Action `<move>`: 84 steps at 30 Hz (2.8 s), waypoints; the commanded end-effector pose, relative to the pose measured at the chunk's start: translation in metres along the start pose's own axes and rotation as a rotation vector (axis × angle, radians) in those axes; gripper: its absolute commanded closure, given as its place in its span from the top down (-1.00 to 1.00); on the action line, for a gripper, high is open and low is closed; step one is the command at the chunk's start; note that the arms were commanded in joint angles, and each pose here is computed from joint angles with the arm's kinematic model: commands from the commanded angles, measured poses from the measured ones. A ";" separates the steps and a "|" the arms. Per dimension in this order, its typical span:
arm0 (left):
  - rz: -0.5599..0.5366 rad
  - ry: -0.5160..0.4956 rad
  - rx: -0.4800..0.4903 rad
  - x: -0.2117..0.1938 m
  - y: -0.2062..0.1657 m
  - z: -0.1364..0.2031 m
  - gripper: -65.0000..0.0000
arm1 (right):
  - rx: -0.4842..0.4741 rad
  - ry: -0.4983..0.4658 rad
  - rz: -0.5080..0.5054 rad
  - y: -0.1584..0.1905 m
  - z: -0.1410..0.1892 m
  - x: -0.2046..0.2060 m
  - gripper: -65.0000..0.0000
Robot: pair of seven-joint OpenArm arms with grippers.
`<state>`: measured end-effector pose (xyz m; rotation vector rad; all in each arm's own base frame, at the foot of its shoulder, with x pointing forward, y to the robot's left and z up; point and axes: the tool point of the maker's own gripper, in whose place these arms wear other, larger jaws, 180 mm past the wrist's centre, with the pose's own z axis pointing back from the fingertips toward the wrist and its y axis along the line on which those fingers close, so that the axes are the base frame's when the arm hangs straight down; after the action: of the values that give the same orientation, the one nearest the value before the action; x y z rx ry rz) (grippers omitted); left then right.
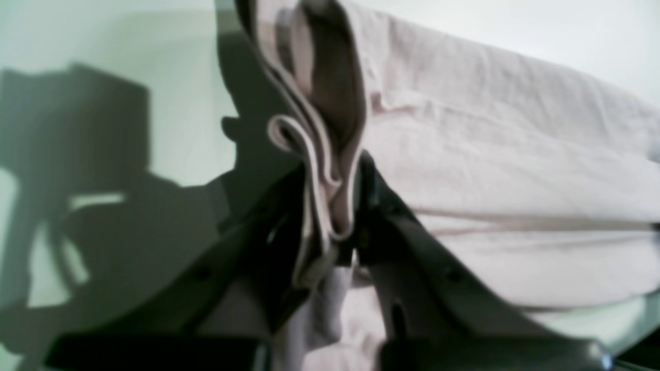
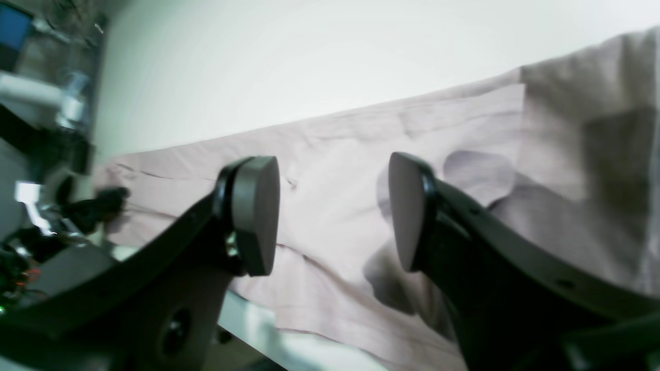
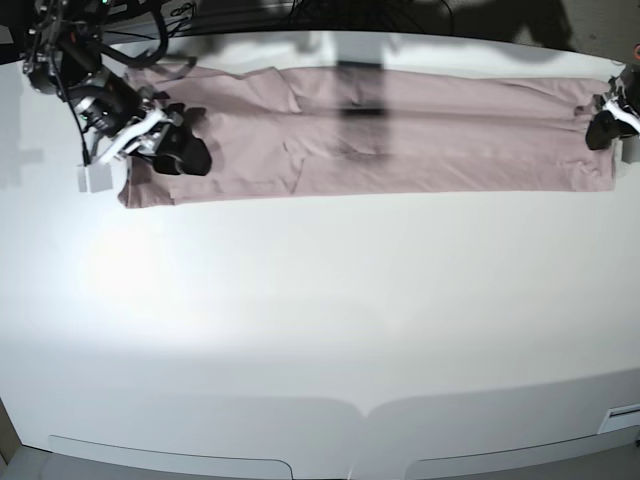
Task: Fold the T-shirt properly
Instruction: 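Move both grippers inward and grasp the folded strip's ends, then pinch the strip's end with the right gripper and adjust the left gripper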
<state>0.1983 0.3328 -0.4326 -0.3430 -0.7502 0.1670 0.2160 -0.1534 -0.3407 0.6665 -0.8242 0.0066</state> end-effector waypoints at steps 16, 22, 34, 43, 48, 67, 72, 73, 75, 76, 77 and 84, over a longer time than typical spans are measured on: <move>-0.260 0.014 0.233 0.066 0.062 0.031 -1.00 | 0.203 0.092 0.222 0.134 -0.104 -0.044 0.04; -0.103 0.037 0.026 0.057 0.007 0.025 -1.00 | 0.190 0.071 0.265 0.140 -0.111 -0.039 0.04; -0.070 -0.093 -0.319 0.031 -0.162 0.016 -1.00 | 0.182 0.060 0.291 0.138 -0.114 -0.031 0.04; -0.077 -0.110 -0.252 0.014 -0.190 -0.013 -1.00 | 0.183 0.058 0.291 0.138 -0.114 -0.030 0.04; -0.083 -0.098 -0.242 0.012 -0.200 -0.024 -1.00 | 0.184 0.052 0.297 0.139 -0.116 -0.026 0.04; -0.216 -0.024 -0.458 -0.009 -0.286 -0.045 0.10 | 0.188 0.033 0.317 0.140 -0.119 -0.014 0.04; -0.283 -0.043 -0.440 0.008 -0.277 -0.043 0.10 | 0.225 0.041 0.290 0.145 -0.115 -0.014 0.04; -0.310 -0.047 -0.431 0.012 -0.272 -0.040 0.10 | 0.243 0.044 0.287 0.148 -0.112 -0.013 0.04; -0.350 -0.058 -0.393 0.023 -0.258 -0.034 0.10 | 0.255 0.058 0.324 0.150 -0.101 -0.008 0.04; -0.354 -0.068 -0.361 0.030 -0.247 -0.032 0.10 | 0.251 0.066 0.355 0.150 -0.094 -0.004 0.04; -0.352 -0.086 -0.330 0.037 -0.236 -0.030 0.10 | 0.246 0.073 0.388 0.150 -0.086 0.001 0.04; -0.323 -0.203 -0.142 0.079 -0.170 -0.007 0.10 | 0.083 0.136 0.414 0.096 -0.042 0.016 0.04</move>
<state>0.2585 0.1940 -0.3381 -0.3316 -0.9618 -0.1492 0.2283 -0.0604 -0.3076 0.5367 -0.7892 0.4563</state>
